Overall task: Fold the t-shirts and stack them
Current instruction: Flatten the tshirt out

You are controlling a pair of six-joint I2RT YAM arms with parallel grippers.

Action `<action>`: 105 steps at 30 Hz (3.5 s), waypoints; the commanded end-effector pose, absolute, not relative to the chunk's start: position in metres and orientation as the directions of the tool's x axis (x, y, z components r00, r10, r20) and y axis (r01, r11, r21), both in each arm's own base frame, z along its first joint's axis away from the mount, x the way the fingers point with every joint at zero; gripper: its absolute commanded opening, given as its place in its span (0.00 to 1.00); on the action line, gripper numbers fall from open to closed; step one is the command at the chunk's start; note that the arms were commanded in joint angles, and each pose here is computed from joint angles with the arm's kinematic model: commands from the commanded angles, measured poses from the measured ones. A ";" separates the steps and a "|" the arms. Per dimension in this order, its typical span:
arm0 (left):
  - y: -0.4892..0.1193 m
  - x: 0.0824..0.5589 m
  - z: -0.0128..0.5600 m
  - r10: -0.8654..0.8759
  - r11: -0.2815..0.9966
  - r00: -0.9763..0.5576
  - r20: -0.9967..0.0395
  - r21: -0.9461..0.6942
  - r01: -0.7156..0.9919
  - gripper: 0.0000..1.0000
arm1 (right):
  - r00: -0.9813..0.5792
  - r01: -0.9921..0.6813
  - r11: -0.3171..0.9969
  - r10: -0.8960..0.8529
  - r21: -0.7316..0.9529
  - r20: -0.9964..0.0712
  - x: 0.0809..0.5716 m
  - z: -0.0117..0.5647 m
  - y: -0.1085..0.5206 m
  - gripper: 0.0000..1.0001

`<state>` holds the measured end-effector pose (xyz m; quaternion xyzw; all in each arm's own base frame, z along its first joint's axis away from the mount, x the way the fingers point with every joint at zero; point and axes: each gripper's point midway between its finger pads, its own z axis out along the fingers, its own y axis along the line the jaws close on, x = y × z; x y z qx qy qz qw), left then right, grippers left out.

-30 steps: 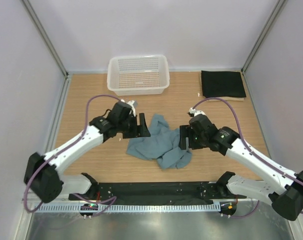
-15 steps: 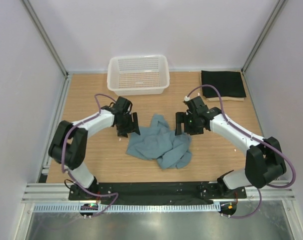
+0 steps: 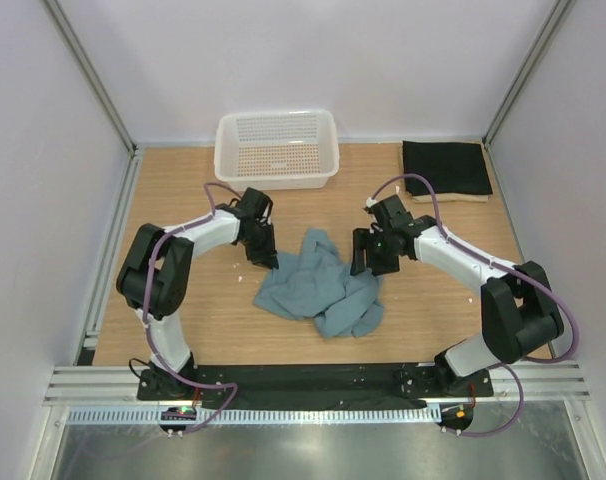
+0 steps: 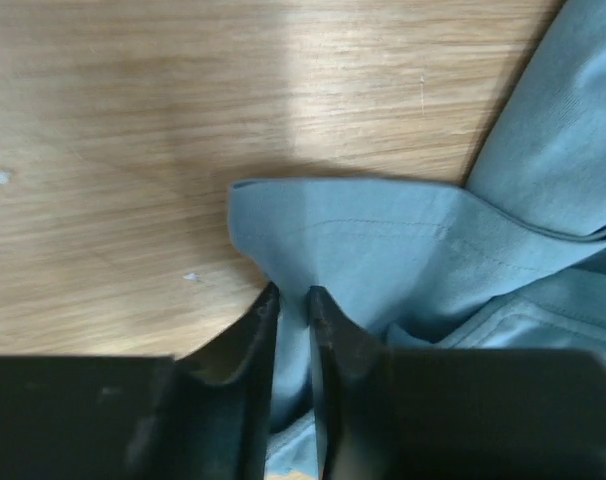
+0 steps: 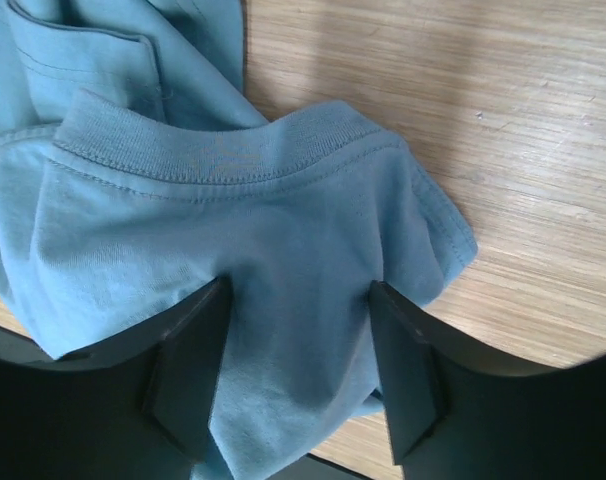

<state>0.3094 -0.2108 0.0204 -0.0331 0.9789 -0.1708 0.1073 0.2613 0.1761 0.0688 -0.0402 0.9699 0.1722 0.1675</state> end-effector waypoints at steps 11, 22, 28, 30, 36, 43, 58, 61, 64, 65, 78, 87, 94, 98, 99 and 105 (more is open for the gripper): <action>-0.205 0.346 0.172 -0.181 0.915 -0.825 -0.535 -0.398 0.058 0.00 | -0.895 -0.139 0.946 0.007 0.294 -0.446 0.288 0.110 0.174 0.02; -0.161 0.309 0.419 -0.341 0.856 -0.335 -0.878 -0.438 0.276 0.00 | -0.590 -0.283 0.917 0.065 0.282 -0.805 0.271 0.297 0.148 0.01; -0.114 0.264 0.520 -0.397 0.872 -0.072 -0.915 -0.400 0.284 0.00 | -0.286 -0.359 0.871 0.239 0.335 -0.928 0.244 0.404 0.132 0.01; -0.101 0.256 0.537 -0.377 0.892 -0.026 -0.926 -0.370 0.257 0.00 | -0.162 -0.329 0.874 0.322 0.358 -0.933 0.250 0.434 0.121 0.01; -0.072 0.238 0.604 -0.373 0.915 0.127 -0.919 -0.342 0.213 0.00 | 0.011 -0.335 0.778 0.568 0.532 -0.823 0.282 0.494 0.126 0.01; -0.034 0.196 0.674 -0.357 0.932 0.346 -0.867 -0.310 0.186 0.00 | -0.127 -0.515 0.576 0.682 0.635 -0.720 0.332 0.540 0.196 0.01; -0.065 0.136 0.703 -0.528 0.796 0.346 -0.776 -0.310 0.519 0.00 | -0.089 -0.660 0.467 0.729 0.588 -0.679 0.339 0.610 0.218 0.01; -0.121 0.164 0.667 -0.551 0.680 0.118 -0.826 -0.362 0.637 0.00 | -0.063 -0.507 0.624 0.661 0.594 -0.748 0.341 0.555 0.185 0.01; -0.184 0.200 0.601 -0.564 0.506 -0.226 -0.794 -0.549 0.666 0.00 | -0.064 -0.223 0.792 0.570 0.568 -0.819 0.335 0.469 0.131 0.02; -0.198 0.196 0.594 -0.569 0.431 -0.278 -0.774 -0.569 0.701 0.00 | -0.110 -0.122 0.829 0.534 0.545 -0.838 0.326 0.434 0.115 0.02; -0.429 0.088 0.288 0.242 0.280 -0.669 -0.703 -0.609 0.742 0.00 | -0.461 0.466 0.861 0.431 0.201 -0.776 0.207 0.200 0.006 0.47; -0.434 0.094 0.278 0.358 0.167 -0.574 -0.736 -0.555 0.815 0.76 | -0.434 0.425 0.860 0.468 0.284 -0.769 0.253 0.235 0.034 0.83; -0.346 0.227 0.223 0.247 0.701 -0.704 -0.665 -0.380 0.604 0.82 | -0.599 0.344 0.877 0.480 0.336 -0.640 0.289 0.185 0.087 0.83; -0.278 0.285 0.164 0.119 0.872 -0.818 -0.563 -0.334 0.358 0.56 | -0.682 0.314 0.907 0.421 0.280 -0.598 0.311 0.148 0.102 0.83; -0.273 0.288 0.153 0.106 0.874 -0.836 -0.539 -0.351 0.337 0.53 | -0.702 0.292 0.919 0.393 0.264 -0.594 0.316 0.141 0.106 0.83; -0.254 0.314 0.078 -0.018 0.912 -0.927 -0.374 -0.385 0.138 0.42 | -0.816 0.205 0.971 0.241 0.127 -0.526 0.352 0.089 0.120 0.84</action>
